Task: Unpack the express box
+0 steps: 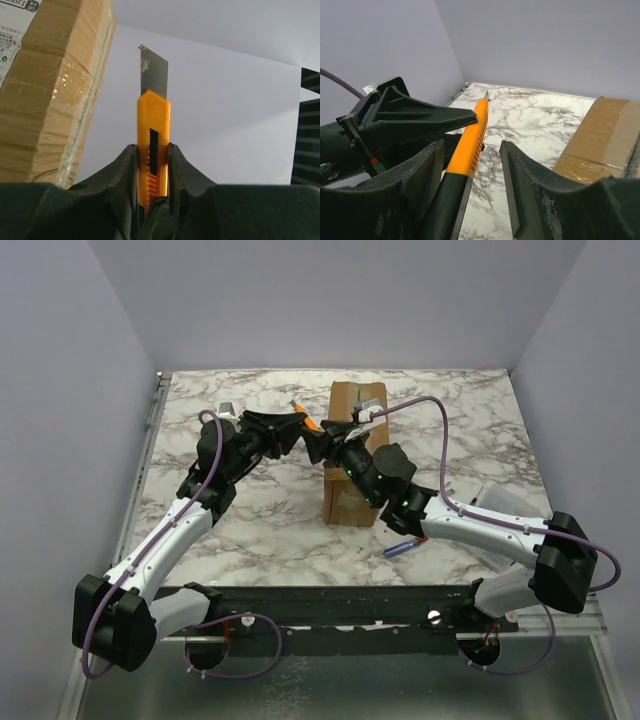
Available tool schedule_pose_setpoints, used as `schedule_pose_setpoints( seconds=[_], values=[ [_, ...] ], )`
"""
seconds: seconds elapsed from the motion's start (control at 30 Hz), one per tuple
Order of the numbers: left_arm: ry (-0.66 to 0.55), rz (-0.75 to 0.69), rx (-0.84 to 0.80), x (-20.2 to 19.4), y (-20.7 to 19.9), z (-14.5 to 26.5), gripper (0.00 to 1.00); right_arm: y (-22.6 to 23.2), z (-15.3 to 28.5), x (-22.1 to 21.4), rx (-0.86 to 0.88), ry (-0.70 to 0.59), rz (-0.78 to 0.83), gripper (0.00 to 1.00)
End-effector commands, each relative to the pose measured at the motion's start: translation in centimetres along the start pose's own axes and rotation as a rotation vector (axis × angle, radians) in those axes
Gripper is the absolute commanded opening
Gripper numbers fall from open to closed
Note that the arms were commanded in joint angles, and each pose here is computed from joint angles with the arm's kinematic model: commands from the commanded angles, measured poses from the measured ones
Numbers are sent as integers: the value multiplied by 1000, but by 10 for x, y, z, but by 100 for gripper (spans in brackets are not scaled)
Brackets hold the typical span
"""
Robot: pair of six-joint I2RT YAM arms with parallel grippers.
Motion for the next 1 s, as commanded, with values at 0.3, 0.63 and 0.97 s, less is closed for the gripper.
schedule_pose_setpoints(
  seconds=[0.3,0.63,0.97],
  values=[
    [33,-152,-66,-15,-18,4,72,-33,3,20,-214,-4,-25,1],
    [36,-472,-55,-14,-13,8,99,-98,14,71,-315,-31,-38,1],
    [296,-803,77,-15,24,-32,99,-229,59,62,-653,142,57,1]
  ],
)
Point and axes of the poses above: each gripper's point midway between its finger pads, its own z axis back along the fingers, its own y axis along the line the jaws close on, x = y × z, the point moved 3 cm from there along z, back along the fingers, and after that the axes turned 12 degrees about z, right-handed, at the moved point
